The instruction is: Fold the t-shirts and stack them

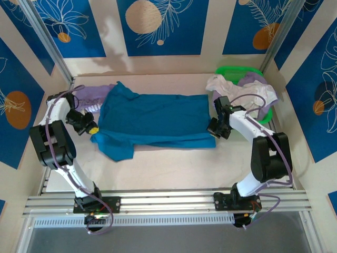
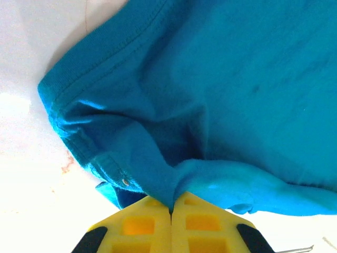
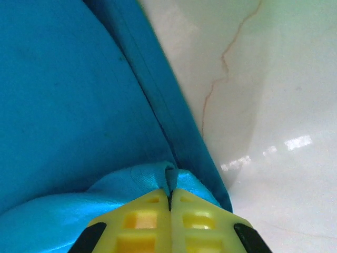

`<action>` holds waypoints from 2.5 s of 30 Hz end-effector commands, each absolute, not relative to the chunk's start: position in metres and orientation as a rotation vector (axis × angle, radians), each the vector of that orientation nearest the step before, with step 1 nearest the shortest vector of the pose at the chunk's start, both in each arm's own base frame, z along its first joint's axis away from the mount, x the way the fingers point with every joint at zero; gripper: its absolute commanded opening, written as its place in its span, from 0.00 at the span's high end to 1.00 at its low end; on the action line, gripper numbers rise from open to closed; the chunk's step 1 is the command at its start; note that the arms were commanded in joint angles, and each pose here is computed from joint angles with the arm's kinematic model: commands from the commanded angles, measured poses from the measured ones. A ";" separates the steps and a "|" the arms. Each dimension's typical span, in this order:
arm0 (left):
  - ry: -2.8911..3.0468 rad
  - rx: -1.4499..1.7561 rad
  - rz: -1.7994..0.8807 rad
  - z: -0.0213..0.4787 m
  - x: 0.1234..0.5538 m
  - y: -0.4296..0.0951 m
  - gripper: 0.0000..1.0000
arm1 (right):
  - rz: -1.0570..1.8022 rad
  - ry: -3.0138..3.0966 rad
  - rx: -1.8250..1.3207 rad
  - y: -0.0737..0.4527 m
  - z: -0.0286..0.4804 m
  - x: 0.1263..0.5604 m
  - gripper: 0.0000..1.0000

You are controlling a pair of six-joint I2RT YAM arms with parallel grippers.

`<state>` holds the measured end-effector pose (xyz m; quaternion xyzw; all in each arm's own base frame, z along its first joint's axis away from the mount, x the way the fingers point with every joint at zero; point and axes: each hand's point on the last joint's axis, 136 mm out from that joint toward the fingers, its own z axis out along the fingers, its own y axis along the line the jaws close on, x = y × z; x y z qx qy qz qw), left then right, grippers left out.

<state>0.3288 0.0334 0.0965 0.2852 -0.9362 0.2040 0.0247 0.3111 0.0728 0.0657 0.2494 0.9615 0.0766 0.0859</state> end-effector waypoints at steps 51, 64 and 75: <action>-2.803 0.761 0.522 0.029 0.248 0.014 0.66 | 0.646 3.092 -0.325 0.463 0.050 0.213 0.63; -2.783 0.734 0.519 0.016 0.254 0.015 0.83 | 0.669 3.146 -0.354 0.480 0.023 0.213 0.69; -2.862 0.747 0.576 0.040 0.278 0.017 1.00 | 0.688 3.133 -0.355 0.480 0.032 0.224 0.98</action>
